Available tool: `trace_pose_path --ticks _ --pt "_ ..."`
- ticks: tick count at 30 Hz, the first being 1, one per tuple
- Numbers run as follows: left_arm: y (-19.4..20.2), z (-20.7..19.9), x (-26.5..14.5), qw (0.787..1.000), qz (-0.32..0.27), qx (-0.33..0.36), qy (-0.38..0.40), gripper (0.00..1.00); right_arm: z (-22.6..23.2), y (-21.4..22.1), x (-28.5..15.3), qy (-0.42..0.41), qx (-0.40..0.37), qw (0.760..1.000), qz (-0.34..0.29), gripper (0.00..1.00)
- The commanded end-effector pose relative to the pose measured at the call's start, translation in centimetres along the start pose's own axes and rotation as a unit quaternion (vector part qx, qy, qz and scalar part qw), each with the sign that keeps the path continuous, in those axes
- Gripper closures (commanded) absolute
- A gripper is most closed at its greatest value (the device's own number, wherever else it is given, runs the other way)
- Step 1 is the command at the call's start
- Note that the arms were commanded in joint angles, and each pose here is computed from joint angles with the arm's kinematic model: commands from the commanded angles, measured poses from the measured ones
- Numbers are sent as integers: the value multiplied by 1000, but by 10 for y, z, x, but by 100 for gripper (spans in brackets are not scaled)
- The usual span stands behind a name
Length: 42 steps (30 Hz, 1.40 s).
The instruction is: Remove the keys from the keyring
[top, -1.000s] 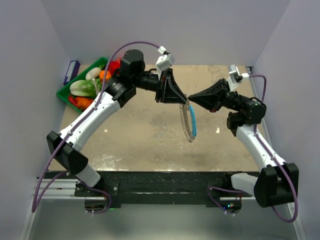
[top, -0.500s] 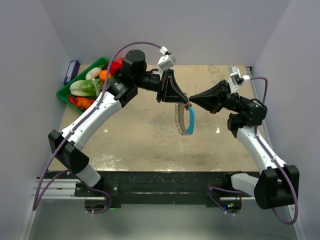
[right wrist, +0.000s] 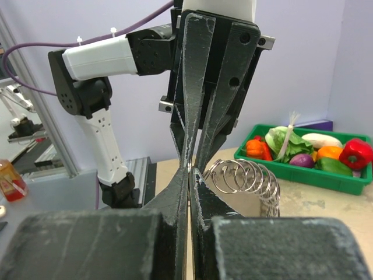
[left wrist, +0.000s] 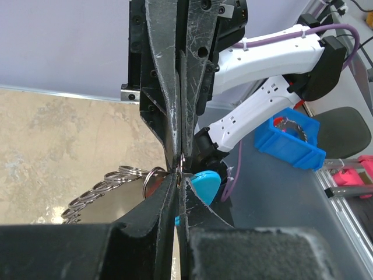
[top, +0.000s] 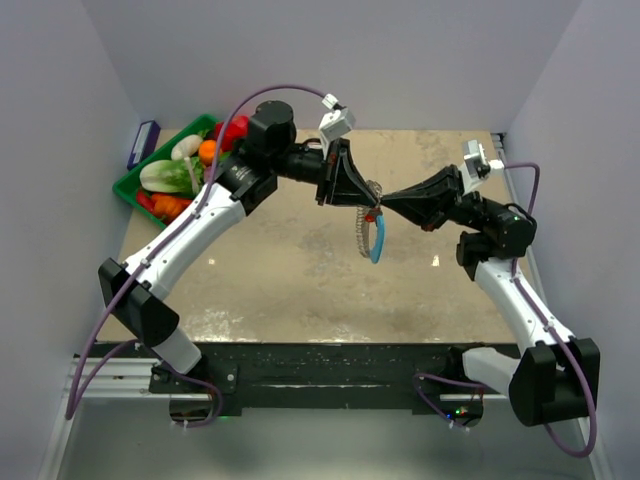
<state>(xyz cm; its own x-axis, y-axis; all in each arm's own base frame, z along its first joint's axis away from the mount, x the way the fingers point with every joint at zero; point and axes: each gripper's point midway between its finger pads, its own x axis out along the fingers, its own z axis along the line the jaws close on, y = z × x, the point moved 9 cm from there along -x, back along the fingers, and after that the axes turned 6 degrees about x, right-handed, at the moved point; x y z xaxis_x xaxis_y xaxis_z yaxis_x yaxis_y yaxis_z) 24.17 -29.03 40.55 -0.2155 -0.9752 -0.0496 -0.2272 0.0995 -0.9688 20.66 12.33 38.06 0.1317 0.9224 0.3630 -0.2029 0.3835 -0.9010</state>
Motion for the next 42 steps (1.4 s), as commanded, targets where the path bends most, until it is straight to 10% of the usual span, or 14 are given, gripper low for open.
trace_pose_path --ticks 1,12,16,25,32,42 --pt "-13 1 4 1000 -19 0 -18 90 18 -14 2 -39 -115 992 -34 100" --pt "-11 3 7 1000 -19 -10 -11 80 11 -10 2 -25 -111 993 -32 100" --pt "-11 2 8 1000 -18 -5 -4 100 11 -10 2 -24 -110 993 -32 100" --pt "-12 -3 5 1000 -13 12 -5 100 6 -9 2 -17 -101 995 -7 99" --pt "-14 -9 -1 999 -7 31 -22 100 9 -17 -4 -13 -106 994 20 61" --pt "-16 -11 -7 998 -9 43 -43 100 12 -25 -24 16 -119 992 45 53"
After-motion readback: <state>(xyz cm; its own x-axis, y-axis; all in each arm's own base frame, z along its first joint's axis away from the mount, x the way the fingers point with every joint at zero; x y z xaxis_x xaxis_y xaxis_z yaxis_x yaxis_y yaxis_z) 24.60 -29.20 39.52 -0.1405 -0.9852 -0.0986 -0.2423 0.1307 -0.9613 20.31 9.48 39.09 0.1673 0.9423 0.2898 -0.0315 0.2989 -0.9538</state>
